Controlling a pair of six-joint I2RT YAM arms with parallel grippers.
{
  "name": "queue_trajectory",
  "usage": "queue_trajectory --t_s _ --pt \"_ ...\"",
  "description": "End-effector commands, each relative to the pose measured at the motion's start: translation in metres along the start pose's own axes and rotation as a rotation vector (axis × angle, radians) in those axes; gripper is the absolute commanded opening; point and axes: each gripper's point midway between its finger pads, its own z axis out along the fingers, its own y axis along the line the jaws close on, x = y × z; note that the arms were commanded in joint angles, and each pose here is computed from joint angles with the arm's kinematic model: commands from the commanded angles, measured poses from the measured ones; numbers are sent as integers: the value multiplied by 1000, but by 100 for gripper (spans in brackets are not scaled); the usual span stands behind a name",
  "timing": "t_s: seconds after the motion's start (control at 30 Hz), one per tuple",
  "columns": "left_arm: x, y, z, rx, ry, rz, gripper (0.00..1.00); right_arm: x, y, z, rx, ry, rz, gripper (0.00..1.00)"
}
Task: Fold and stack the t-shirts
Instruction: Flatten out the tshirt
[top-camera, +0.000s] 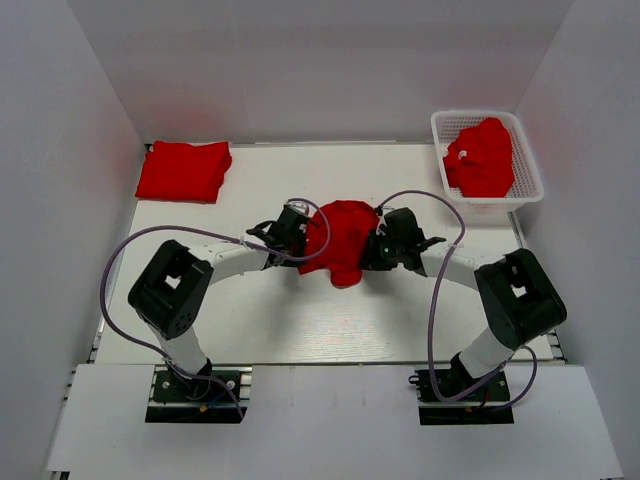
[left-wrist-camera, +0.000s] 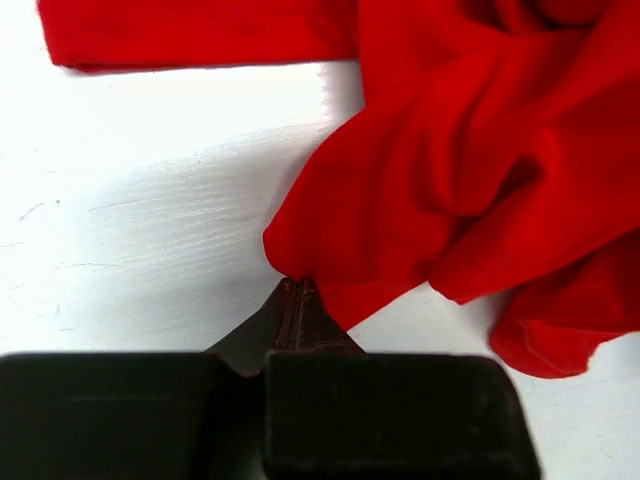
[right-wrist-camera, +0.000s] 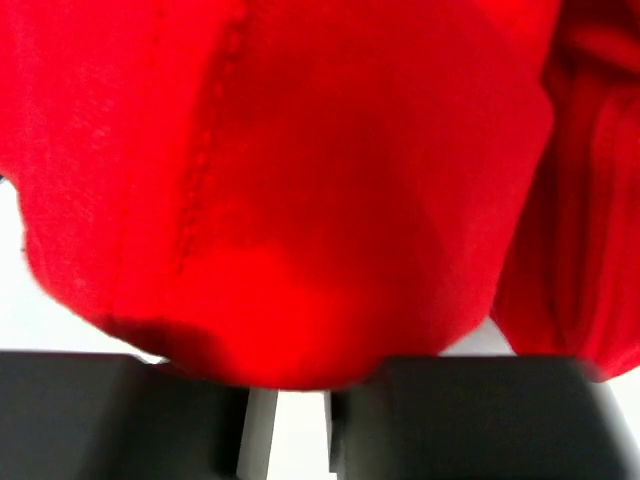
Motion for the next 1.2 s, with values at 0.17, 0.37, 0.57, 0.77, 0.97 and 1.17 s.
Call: queue_trajectory --t_s 0.17,0.37,0.57,0.77,0.97,1.17 --pt "-34 -3 -35 23 -139 -13 0 -35 5 -16 40 -127 -46 0" --pt "-68 0 -72 21 -285 -37 0 -44 -12 -49 165 -208 -77 0" --pt "-115 8 -130 -2 -479 -68 0 -73 -18 -99 273 -372 -124 0" --pt "-165 20 -193 -66 -659 -83 0 -127 -41 -171 536 -625 -167 0" --pt "-205 41 -261 -168 -839 -109 0 -177 -48 -237 753 -824 -160 0" --pt "-248 67 -335 -318 -1001 -140 0 -238 -19 -340 868 -1112 -183 0"
